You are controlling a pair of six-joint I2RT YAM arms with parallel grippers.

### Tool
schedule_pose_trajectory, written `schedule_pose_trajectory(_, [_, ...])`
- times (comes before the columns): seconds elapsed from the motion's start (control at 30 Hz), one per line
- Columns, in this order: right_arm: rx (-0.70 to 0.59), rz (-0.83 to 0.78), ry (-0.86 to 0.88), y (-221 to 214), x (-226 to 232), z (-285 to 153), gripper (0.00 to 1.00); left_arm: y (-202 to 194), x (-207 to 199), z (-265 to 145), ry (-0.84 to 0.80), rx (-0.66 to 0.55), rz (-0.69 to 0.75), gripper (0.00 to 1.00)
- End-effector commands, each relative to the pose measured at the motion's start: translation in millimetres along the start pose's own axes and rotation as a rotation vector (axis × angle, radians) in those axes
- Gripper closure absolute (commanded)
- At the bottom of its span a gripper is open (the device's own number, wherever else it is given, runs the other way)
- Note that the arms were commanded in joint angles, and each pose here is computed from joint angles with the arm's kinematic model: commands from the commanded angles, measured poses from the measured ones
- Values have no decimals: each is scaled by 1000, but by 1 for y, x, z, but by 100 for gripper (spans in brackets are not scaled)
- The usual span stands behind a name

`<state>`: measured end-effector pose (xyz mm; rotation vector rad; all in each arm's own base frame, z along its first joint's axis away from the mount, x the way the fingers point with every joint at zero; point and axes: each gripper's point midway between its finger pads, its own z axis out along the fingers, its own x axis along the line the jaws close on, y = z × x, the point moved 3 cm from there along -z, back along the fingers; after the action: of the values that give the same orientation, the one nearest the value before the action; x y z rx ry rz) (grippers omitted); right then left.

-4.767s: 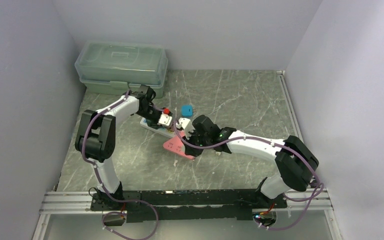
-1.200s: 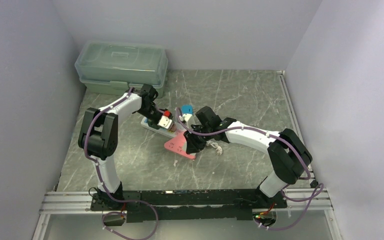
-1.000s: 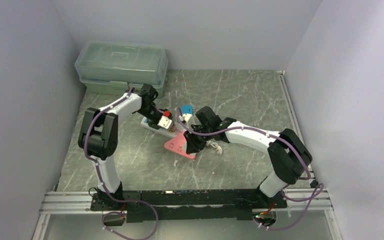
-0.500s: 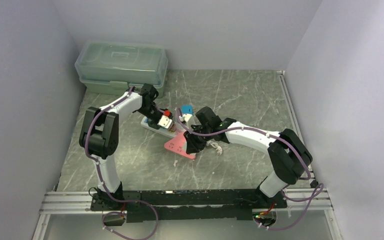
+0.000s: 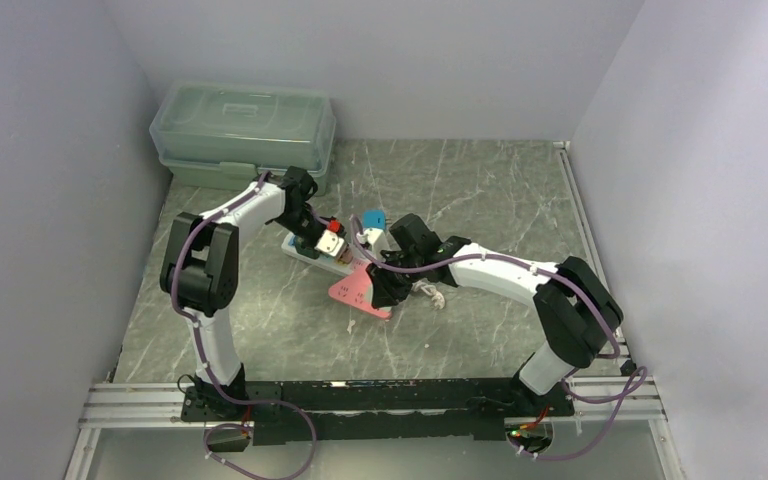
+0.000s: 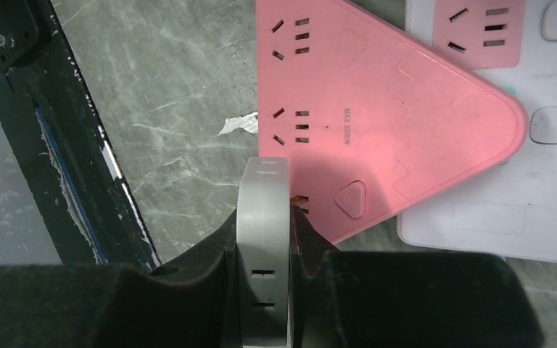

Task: Insert the plug
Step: Insert the plug into the socket.

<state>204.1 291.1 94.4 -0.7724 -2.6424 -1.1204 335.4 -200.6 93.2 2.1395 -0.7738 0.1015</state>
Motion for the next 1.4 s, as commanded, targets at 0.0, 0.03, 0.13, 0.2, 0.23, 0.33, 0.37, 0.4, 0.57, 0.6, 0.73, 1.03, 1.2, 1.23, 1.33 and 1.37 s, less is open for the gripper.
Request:
schedule_pose_trajectory(0.0, [-8, -86, -243, 7, -59, 10, 100, -4, -60, 26, -252, -39, -111, 94])
schedule_pose_trajectory(0.03, [-5, -84, -236, 7, -60, 11, 100, -3, -60, 26, -259, -43, -105, 94])
schedule_pose_trajectory(0.13, [3, -72, -216, 7, -62, 14, 100, -2, -61, 27, -255, -52, -76, 95])
schedule_pose_trajectory(0.2, [-1, -68, -211, 9, -64, 13, 100, -4, -59, 28, -235, -48, -48, 95])
schedule_pose_trajectory(0.23, [-3, -67, -211, 10, -65, 12, 100, -4, -60, 29, -231, -50, -45, 95])
schedule_pose_trajectory(0.33, [-16, -56, -211, 12, -69, 9, 100, -6, -64, 30, -243, -45, -26, 95])
schedule_pose_trajectory(0.37, [-24, -53, -204, 13, -69, 8, 100, -7, -68, 30, -253, -45, -24, 95])
schedule_pose_trajectory(0.4, [-31, -45, -202, 14, -70, 8, 100, -7, -69, 31, -259, -47, -24, 95])
schedule_pose_trajectory(0.57, [-39, -39, -196, 12, -72, 10, 100, -7, -77, 33, -287, -48, -17, 95])
schedule_pose_trajectory(0.6, [-34, -38, -194, 10, -73, 11, 100, -8, -78, 34, -291, -45, -13, 95])
schedule_pose_trajectory(0.73, [-14, -40, -191, 8, -76, 16, 100, -8, -81, 37, -320, -37, 6, 95])
schedule_pose_trajectory(1.03, [-2, -27, -200, 2, -85, 19, 100, -10, -90, 38, -366, -21, 46, 95])
schedule_pose_trajectory(1.2, [-7, -31, -263, 3, -92, 14, 100, -9, -90, 38, -368, -26, 48, 95])
schedule_pose_trajectory(1.23, [-15, -33, -278, 6, -93, 12, 100, -9, -89, 38, -365, -26, 45, 95])
schedule_pose_trajectory(1.33, [-46, -52, -332, 15, -92, 1, 84, -9, -87, 39, -355, -29, 36, 95])
schedule_pose_trajectory(1.37, [-56, -64, -348, 19, -90, -2, 79, -9, -86, 38, -354, -28, 33, 95])
